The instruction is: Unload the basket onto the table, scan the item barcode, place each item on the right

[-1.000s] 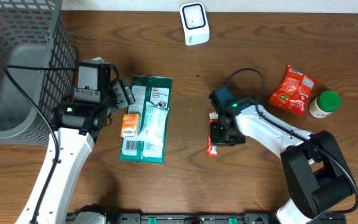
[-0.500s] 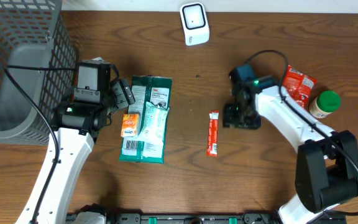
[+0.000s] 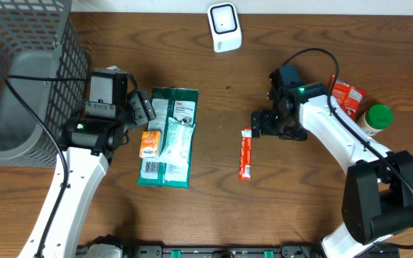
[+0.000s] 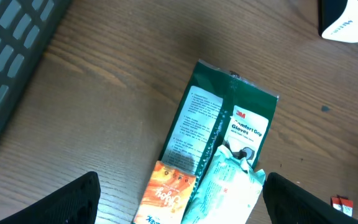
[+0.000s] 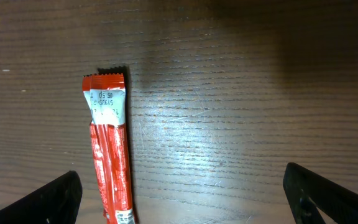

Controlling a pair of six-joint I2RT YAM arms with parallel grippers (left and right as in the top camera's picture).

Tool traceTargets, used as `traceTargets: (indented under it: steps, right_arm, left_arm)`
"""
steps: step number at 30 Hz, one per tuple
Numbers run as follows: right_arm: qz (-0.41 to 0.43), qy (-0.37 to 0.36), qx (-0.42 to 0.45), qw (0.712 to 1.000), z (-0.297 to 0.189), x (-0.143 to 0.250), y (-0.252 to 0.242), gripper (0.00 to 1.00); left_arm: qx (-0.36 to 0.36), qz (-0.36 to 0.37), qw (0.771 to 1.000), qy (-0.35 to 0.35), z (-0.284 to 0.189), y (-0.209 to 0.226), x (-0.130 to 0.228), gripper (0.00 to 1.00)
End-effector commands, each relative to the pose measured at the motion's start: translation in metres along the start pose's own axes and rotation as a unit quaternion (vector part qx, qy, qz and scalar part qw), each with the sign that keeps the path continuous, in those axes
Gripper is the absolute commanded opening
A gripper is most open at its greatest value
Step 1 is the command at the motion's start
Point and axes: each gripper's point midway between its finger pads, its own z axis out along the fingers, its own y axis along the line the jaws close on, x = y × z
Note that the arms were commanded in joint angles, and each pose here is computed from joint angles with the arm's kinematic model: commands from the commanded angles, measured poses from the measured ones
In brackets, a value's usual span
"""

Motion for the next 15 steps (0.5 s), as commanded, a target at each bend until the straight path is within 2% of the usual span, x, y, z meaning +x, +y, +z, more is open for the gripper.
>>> traceTargets:
  steps: [1, 8, 9, 11, 13, 15]
  right_arm:
    - [-0.012, -0.008, -0.004, 1.000, -0.0046, -0.0033, 0.0048, 0.99]
    - [-0.013, -0.009, -0.005, 1.000, -0.0046, -0.0037, 0.0052, 0.99]
    - [-0.012, -0.009, -0.005, 1.000, -0.0046, -0.0039, 0.0054, 0.93]
    - [-0.004, -0.009, -0.007, 1.000, -0.0046, -0.0037, 0.0059, 0.62]
    - [0.015, -0.007, -0.012, 1.000, -0.0046, -0.0030, 0.0078, 0.41]
    - [0.025, -0.004, -0.029, 0.999, -0.0039, -0.0026, 0.0141, 0.36]
  left_arm:
    - [-0.005, 0.003, 1.000, -0.003, 0.0003, 0.0023, -0.0022, 0.84]
    - [-0.005, 0.003, 1.000, -0.003, 0.0003, 0.0023, -0.0022, 0.84]
    - [-0.005, 0.003, 1.000, -0.003, 0.0003, 0.0023, -0.0022, 0.84]
    - [-0.005, 0.003, 1.000, -0.003, 0.0003, 0.0023, -0.0022, 0.84]
    - [-0.005, 0.003, 1.000, -0.003, 0.0003, 0.0023, -0.0022, 0.84]
    - [-0.005, 0.003, 1.000, -0.003, 0.0003, 0.0023, -0.0022, 0.85]
